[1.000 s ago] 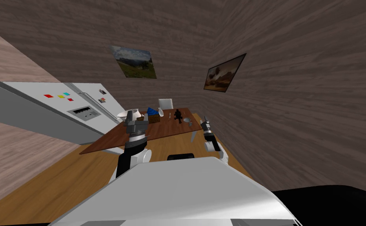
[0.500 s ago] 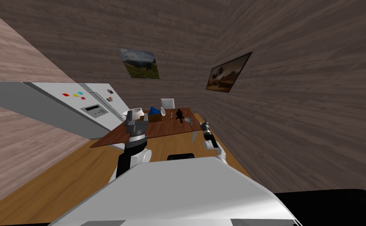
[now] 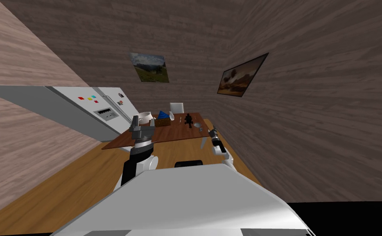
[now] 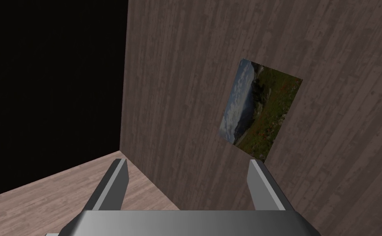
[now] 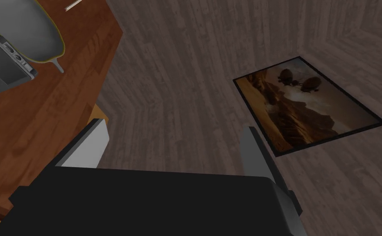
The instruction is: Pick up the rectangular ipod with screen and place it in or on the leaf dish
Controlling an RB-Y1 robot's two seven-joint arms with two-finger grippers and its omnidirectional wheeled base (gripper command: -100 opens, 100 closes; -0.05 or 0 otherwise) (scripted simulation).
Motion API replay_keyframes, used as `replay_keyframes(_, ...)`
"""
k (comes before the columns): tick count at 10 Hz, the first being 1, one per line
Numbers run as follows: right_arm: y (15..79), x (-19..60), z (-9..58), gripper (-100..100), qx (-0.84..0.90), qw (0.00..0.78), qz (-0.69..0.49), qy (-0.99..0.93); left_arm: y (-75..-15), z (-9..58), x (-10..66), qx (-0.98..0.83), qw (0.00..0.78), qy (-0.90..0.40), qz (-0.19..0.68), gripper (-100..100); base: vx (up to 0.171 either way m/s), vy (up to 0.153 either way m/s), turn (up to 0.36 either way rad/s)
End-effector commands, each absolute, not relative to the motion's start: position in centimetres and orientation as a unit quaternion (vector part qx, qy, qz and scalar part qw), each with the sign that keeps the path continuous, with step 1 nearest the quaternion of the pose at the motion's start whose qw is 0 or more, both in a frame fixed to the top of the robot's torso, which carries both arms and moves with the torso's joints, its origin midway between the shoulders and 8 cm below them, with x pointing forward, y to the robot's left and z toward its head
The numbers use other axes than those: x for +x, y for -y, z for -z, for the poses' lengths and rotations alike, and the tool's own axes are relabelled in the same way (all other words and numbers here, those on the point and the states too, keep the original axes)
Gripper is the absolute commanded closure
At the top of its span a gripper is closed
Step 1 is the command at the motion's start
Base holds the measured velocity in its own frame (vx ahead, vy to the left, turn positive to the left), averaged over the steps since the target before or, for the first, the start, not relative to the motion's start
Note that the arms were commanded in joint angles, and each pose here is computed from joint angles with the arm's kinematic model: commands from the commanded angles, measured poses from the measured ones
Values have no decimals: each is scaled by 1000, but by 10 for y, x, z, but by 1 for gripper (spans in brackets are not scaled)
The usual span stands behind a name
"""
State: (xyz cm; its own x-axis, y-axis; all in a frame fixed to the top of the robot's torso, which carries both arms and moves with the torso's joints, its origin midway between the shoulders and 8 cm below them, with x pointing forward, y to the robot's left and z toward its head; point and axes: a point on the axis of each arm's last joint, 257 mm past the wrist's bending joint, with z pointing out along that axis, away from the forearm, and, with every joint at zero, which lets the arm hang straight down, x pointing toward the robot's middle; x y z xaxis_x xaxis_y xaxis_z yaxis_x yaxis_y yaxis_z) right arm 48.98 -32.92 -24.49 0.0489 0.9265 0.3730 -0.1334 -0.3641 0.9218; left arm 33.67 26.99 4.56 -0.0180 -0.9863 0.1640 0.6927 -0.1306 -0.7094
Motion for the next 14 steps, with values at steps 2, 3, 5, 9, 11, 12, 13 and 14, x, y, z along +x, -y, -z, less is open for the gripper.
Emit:
replay_keyframes(2, 342, 497, 272, -100, 609, 418, -587, -331, -270, -46, 337, -327, 620, -225, 677, 0, -11, -3, 66)
replay_keyframes(3, 347, 505, 275, -100, 627, 400, -592, -310, -270, -46, 337, -327, 620, -225, 677, 0, -11, -4, 83)
replay_keyframes(5, 356, 511, 295, -100, 656, 377, -586, -290, -270, -46, 337, -327, 620, -225, 677, 0, -8, -3, 70)
replay_keyframes(9, 369, 522, 324, -100, 703, 335, -578, -244, -270, -46, 337, -327, 620, -225, 677, 0, -5, -6, 54)
replay_keyframes(11, 371, 517, 338, -100, 713, 332, -567, -246, -270, -46, 337, -327, 620, -225, 677, 0, -2, -5, 22)
replay_keyframes(12, 374, 526, 339, -100, 726, 313, -572, -218, -270, -46, 337, -327, 620, -225, 677, 0, -2, -7, 54)
replay_keyframes(13, 376, 521, 352, -100, 735, 310, -562, -220, -270, -46, 337, -327, 620, -225, 677, 0, -1, -9, 49)
replay_keyframes(14, 379, 529, 357, -100, 750, 290, -563, -192, -270, -46, 337, -327, 620, -225, 677, 0, 1, -12, 72)
